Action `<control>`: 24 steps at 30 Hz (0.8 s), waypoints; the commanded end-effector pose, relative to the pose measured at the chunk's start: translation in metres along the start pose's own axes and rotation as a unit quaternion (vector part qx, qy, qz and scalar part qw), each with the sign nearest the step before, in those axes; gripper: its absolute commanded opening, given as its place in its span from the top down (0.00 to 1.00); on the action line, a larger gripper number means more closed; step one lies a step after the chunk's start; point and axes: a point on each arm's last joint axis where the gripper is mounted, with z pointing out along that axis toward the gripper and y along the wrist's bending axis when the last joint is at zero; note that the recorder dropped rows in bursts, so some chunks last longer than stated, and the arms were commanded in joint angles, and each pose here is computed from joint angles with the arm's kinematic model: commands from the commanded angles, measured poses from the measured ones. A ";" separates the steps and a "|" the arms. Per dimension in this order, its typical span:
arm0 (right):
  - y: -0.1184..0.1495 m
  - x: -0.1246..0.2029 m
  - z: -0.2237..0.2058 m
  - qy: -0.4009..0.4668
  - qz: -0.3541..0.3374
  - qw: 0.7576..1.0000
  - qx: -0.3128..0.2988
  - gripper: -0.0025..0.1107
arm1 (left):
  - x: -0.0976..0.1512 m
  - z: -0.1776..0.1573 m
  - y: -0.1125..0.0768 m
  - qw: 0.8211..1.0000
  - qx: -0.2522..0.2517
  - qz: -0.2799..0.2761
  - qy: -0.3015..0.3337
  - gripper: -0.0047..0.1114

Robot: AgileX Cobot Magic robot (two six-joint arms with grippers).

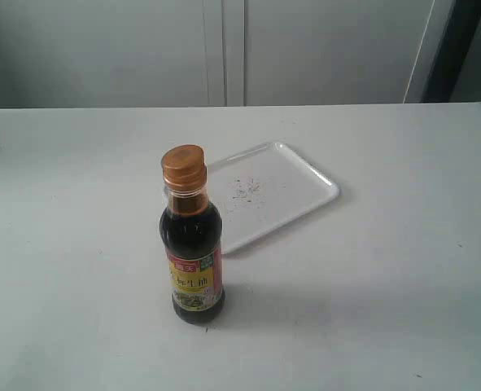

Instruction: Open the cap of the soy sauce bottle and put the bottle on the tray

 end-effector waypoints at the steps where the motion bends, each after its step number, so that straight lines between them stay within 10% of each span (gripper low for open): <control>1: 0.000 -0.001 0.000 -0.007 0.003 1.000 0.002 0.98 | -0.006 0.000 0.001 0.999 -0.004 -0.008 -0.038 0.96; 24: 0.000 -0.001 0.000 -0.007 0.003 1.000 0.002 0.98 | -0.060 -0.019 0.005 0.967 -0.019 -0.047 -0.250 0.96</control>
